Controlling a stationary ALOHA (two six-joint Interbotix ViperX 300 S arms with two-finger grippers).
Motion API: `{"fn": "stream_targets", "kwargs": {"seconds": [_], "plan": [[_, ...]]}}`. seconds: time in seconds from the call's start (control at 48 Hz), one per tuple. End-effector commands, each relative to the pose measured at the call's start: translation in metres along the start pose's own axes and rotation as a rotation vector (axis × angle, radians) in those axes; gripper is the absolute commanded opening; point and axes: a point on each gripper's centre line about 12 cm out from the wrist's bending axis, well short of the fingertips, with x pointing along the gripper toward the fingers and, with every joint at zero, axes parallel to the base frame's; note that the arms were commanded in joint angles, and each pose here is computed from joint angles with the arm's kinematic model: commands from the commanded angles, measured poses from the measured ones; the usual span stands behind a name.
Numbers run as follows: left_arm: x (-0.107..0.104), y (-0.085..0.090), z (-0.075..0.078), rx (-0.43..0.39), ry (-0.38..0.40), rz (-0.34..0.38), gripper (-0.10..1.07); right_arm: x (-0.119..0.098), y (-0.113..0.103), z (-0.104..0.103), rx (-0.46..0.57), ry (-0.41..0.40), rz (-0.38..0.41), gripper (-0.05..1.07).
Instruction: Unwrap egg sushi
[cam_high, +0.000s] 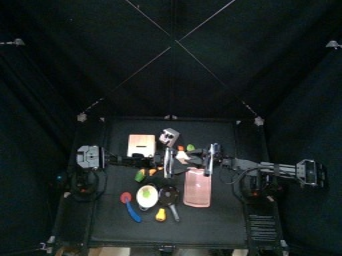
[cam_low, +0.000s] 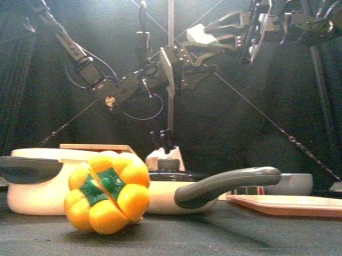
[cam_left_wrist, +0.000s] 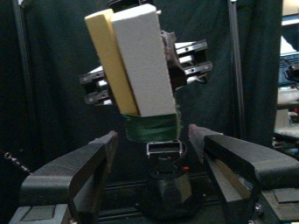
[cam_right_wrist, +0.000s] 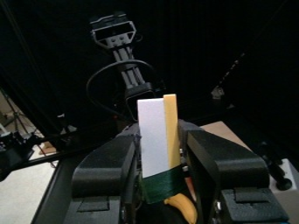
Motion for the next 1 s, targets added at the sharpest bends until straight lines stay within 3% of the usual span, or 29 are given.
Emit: {"fn": "stream_targets", "kwargs": {"seconds": [0.0, 0.979], "plan": [[0.011, -0.004, 0.022, 0.01, -0.064, -0.016, 1.0, 0.0, 0.001, 0.008, -0.004, -0.027, 0.005, 0.61], [0.016, 0.003, 0.035, 0.056, -0.127, 0.0, 1.0, 0.0, 0.003, 0.007, 0.002, -0.025, 0.009, 0.61]]}}
